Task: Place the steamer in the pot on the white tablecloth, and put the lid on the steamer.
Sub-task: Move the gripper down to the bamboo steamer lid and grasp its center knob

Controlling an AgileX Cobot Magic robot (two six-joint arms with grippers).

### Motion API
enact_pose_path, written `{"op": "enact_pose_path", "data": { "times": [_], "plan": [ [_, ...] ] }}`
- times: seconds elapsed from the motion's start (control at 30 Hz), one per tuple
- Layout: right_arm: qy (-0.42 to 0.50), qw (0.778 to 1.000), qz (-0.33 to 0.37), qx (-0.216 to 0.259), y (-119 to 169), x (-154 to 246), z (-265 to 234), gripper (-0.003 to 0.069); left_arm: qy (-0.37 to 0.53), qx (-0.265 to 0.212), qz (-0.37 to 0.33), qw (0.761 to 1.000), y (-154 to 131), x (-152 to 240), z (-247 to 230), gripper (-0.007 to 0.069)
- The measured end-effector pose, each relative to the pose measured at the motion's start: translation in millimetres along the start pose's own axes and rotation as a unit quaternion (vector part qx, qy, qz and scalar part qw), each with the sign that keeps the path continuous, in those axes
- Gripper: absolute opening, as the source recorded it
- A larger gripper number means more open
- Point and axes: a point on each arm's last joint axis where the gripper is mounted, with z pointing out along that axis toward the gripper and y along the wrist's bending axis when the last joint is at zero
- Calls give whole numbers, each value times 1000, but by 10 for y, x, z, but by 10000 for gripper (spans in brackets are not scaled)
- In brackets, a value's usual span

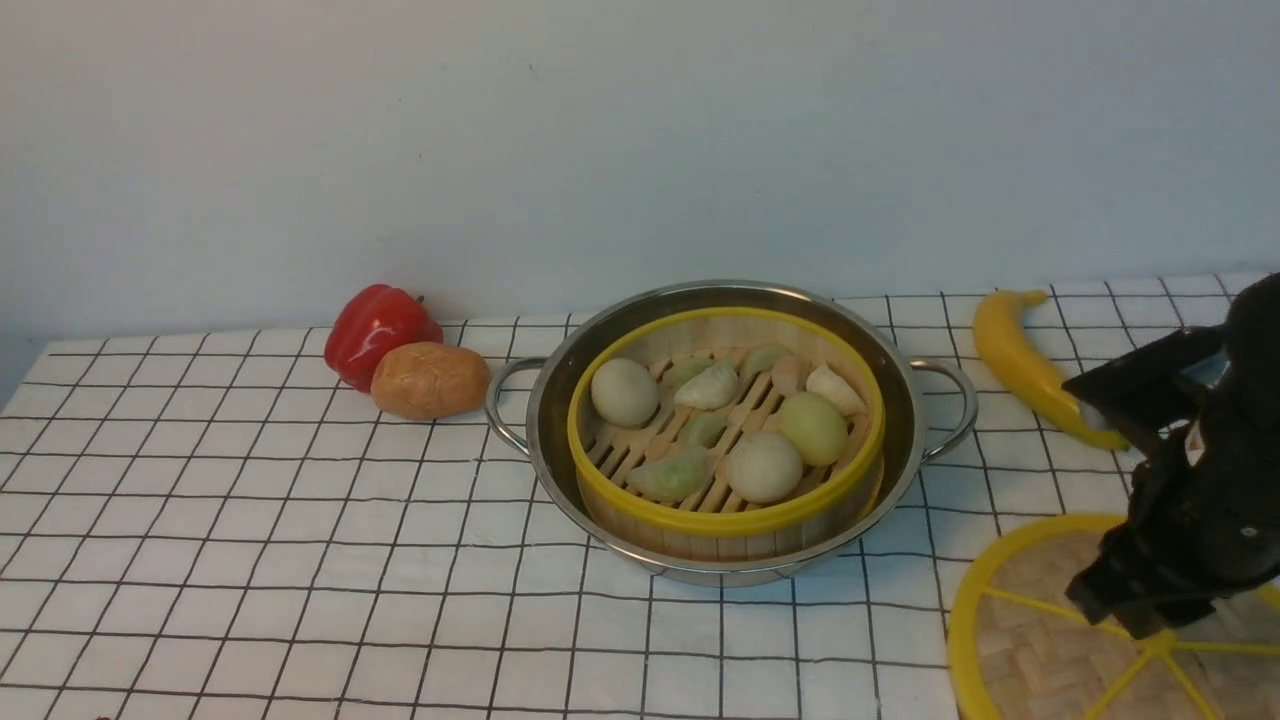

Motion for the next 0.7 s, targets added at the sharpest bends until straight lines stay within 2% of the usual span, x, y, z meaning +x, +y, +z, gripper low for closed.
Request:
{"op": "enact_pose_path", "data": {
  "times": [0.17,0.3,0.47,0.7],
  "plan": [
    [2,1000,19,18,-164,10,10,242,0,0,0,1000,0,0,0,474],
    [4,999,33,-1,-218,19,18,242,0,0,0,1000,0,0,0,474],
    [2,999,31,-37,-154,14,15,242,0,0,0,1000,0,0,0,474],
    [24,998,31,-40,-145,17,94,242,0,0,0,1000,0,0,0,474]
  ]
}}
